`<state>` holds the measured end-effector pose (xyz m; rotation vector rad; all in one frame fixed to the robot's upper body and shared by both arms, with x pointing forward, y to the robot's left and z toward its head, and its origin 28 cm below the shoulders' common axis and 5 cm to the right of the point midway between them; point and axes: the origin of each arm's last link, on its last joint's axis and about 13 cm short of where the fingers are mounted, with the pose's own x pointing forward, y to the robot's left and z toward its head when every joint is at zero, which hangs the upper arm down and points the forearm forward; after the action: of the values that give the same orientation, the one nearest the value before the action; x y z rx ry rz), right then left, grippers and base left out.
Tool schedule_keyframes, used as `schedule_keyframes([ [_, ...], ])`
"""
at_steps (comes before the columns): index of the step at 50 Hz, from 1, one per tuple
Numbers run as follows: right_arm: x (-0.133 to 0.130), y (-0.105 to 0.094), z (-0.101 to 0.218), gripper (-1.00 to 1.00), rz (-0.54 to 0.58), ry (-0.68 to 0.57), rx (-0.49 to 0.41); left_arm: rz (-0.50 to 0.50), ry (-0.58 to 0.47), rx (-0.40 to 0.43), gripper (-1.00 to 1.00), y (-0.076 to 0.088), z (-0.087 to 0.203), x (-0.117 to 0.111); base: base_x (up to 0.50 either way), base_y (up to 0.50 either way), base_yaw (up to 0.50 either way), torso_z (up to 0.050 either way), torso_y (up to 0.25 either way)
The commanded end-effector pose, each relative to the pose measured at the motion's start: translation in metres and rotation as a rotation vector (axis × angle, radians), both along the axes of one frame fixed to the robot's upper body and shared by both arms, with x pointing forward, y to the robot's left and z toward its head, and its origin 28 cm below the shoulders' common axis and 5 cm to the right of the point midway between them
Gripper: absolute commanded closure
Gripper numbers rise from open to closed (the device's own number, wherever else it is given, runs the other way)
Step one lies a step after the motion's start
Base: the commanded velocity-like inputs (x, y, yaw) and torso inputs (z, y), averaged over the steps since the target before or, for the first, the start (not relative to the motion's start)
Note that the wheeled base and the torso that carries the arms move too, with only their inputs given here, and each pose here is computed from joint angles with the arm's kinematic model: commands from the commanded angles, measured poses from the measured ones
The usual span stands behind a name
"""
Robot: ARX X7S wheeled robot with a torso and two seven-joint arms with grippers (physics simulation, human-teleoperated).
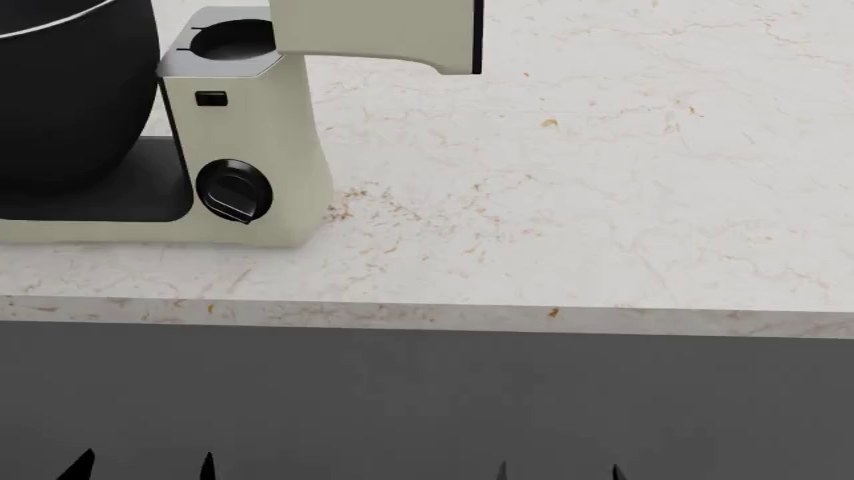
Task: Close the stand mixer head.
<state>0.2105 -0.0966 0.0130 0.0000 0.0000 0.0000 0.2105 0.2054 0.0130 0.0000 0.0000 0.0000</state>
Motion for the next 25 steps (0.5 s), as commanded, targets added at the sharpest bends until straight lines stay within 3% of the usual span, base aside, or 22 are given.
schedule_keyframes([
  [1,0.0,0.0,0.0,-1.0,0.0,0.0,0.0,0.0,0.001,0.0,-1.0,0.0,0.0,0.0,0.0,0.0,0.0,0.0,0.0],
  [2,-0.03,0.024,-0.008,-1.0,-0.012,-0.02,-0.047,0.055,0.002,0.05,-1.0,0.003,0.004,0.034,0.0,0.0,0.0,0.0,0.0],
  [5,-0.028,0.021,-0.012,-1.0,-0.013,-0.014,0.024,0.125,-0.012,0.044,-1.0,0.005,0.009,0.043,0.0,0.0,0.0,0.0,0.0],
  [6,-0.028,0.02,-0.012,-1.0,-0.021,-0.014,0.032,0.131,-0.018,0.038,-1.0,0.005,0.008,0.045,0.0,0.0,0.0,0.0,0.0],
  [7,-0.027,0.018,-0.013,-1.0,-0.027,-0.01,0.03,0.146,-0.094,0.012,-1.0,0.005,0.009,0.043,0.0,0.0,0.0,0.0,0.0],
  [9,-0.027,0.019,-0.012,-1.0,-0.029,-0.013,0.03,0.133,-0.114,0.043,-1.0,0.004,0.008,0.041,0.0,0.0,0.0,0.0,0.0],
  [12,-0.027,0.019,-0.012,-1.0,-0.033,-0.012,0.041,0.127,-0.114,-0.009,-1.0,0.005,0.012,0.04,0.0,0.0,0.0,0.0,0.0],
  [14,-0.028,0.02,-0.01,-1.0,-0.029,-0.019,0.048,0.08,-0.191,-0.041,-1.0,0.006,0.016,0.037,0.0,0.0,0.0,0.0,0.0],
  [16,-0.028,0.02,-0.01,-1.0,-0.02,-0.028,0.06,0.077,-0.208,-0.01,-1.0,0.006,0.017,0.035,0.0,0.0,0.0,0.05,0.0],
  [19,-0.027,0.021,-0.008,-1.0,-0.015,-0.032,0.046,0.082,-0.317,0.019,-1.0,0.007,0.027,0.033,0.0,0.0,0.0,0.05,0.0],
  [22,-0.021,0.024,0.018,-1.0,0.017,-0.077,-0.041,0.1,-0.361,-0.019,-1.0,0.01,0.048,0.034,0.0,0.0,0.0,0.05,0.0],
  [25,-0.008,0.02,0.066,-1.0,0.013,-0.183,-0.054,0.135,-0.533,-0.001,-1.0,0.011,0.092,0.042,0.0,0.0,0.0,0.05,0.0],
])
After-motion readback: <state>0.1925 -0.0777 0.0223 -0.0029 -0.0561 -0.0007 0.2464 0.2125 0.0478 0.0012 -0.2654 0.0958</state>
